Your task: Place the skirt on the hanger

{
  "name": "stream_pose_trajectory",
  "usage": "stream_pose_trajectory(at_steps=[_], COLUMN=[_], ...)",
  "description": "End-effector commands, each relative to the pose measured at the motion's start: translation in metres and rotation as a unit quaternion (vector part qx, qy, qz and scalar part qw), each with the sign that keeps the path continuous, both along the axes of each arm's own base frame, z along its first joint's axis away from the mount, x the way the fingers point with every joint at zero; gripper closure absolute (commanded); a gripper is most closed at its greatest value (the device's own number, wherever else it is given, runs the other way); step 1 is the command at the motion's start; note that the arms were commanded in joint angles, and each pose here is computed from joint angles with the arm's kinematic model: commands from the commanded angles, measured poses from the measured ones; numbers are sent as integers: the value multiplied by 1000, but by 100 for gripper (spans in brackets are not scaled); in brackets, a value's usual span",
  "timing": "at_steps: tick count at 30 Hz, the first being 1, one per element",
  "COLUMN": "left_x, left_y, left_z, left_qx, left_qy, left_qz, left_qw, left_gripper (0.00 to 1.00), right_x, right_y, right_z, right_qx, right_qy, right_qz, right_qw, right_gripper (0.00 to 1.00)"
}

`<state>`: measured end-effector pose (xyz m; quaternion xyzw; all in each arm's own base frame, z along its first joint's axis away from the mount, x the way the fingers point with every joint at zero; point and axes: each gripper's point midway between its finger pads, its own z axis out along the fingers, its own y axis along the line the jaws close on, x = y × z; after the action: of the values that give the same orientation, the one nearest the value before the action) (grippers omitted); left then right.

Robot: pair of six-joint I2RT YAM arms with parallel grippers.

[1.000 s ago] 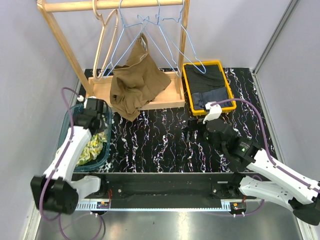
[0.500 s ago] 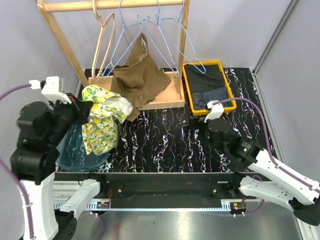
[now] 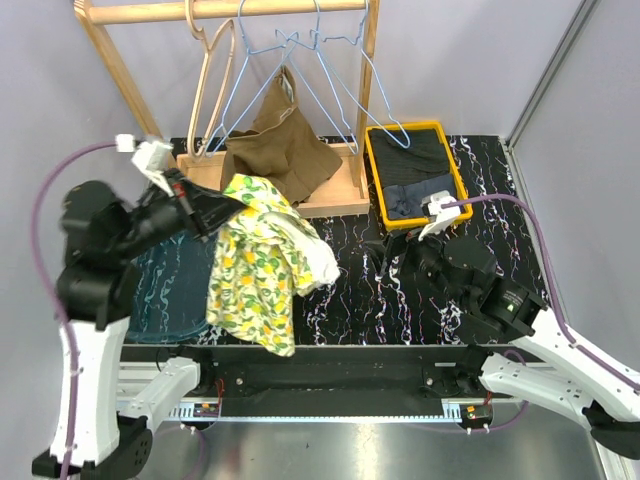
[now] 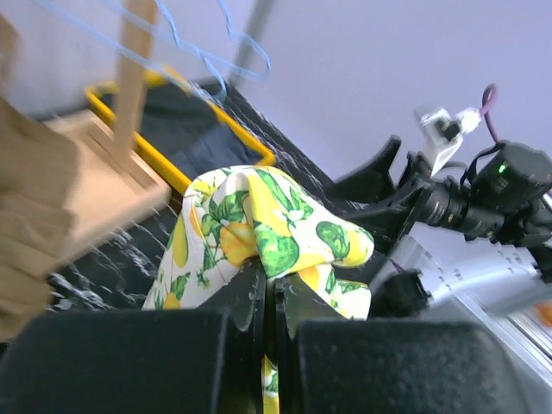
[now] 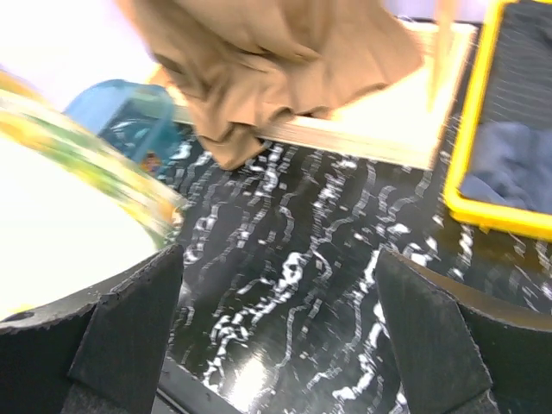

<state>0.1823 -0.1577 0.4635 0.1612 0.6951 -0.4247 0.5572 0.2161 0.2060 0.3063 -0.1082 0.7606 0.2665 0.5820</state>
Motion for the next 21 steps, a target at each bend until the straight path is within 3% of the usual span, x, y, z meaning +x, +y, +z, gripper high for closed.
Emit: stream_pose_trajectory(at_steps=[1, 5, 8, 14, 21], left_x=[10, 11, 12, 14, 10], left_y=[-34, -60, -59, -26, 2], left_z=[-19, -56, -85, -160, -186], left_qx=[-38, -23, -2, 101, 139], left_qy=[8, 39, 55, 145, 174], left_qz=[-97, -146, -140, -43, 38], left_qw=[995, 988, 989, 983, 974], left_gripper=[100, 100, 100, 100, 100], right_x=[-7, -4, 6, 14, 18], right_y=[37, 70, 76, 76, 59], right_z=[-6, -28, -62, -115, -147], right_qx=[18, 44, 27, 9, 50], right_qy=[-19, -17, 11, 43, 55], right_qz=[89, 134, 118, 92, 36], right_qw=[996, 990, 993, 995, 997], right_gripper=[0, 1, 0, 1, 2])
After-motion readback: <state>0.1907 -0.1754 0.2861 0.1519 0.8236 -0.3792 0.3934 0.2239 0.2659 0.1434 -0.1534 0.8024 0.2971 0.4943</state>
